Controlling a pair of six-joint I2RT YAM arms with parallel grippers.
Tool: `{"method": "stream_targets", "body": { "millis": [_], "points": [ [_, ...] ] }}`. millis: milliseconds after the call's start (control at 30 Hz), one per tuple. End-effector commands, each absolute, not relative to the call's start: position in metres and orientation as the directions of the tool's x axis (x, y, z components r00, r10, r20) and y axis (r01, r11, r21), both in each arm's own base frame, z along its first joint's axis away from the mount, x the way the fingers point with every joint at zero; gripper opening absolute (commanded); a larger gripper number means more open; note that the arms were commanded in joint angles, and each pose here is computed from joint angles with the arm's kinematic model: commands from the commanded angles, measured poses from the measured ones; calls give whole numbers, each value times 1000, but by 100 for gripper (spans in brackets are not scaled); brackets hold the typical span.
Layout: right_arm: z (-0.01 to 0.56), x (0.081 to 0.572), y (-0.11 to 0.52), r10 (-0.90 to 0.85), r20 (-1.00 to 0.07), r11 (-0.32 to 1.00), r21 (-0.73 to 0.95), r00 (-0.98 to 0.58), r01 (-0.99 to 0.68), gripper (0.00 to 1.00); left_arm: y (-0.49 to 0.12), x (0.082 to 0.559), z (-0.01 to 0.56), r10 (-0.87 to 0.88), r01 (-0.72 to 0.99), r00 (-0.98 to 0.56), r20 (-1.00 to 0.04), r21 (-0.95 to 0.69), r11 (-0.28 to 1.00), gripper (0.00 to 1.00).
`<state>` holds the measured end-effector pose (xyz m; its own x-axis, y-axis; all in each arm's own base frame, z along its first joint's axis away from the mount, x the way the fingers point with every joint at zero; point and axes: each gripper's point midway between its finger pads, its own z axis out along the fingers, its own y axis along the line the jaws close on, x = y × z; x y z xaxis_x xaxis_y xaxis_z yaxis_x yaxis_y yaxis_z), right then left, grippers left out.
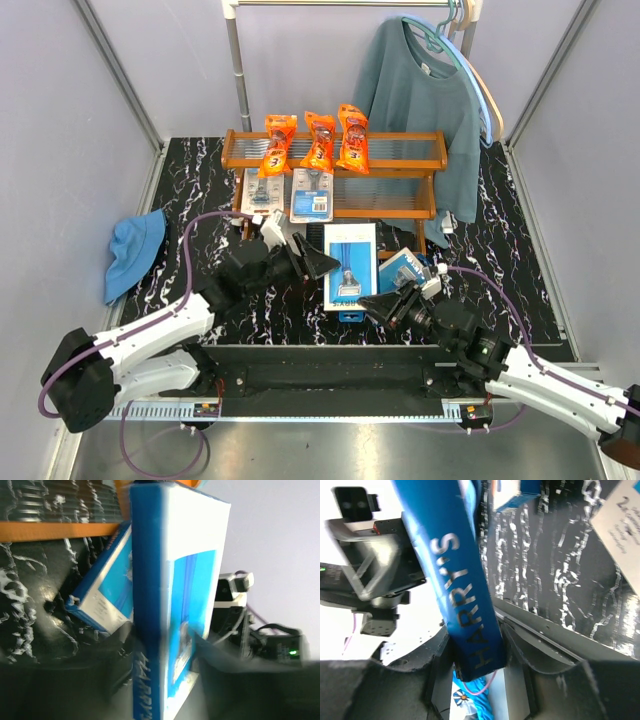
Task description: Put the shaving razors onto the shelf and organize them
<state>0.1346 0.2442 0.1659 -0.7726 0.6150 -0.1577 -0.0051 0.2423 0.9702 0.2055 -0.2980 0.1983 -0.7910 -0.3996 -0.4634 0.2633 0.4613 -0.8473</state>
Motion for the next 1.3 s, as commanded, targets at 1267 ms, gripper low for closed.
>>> {"method": "stream_targets", "body": {
  "millis": [1267],
  "points": [
    [144, 162, 262, 634, -212, 365, 930, -743, 47, 0, -165, 208, 260, -407, 190, -482, -776, -546, 816, 99]
  ]
}}
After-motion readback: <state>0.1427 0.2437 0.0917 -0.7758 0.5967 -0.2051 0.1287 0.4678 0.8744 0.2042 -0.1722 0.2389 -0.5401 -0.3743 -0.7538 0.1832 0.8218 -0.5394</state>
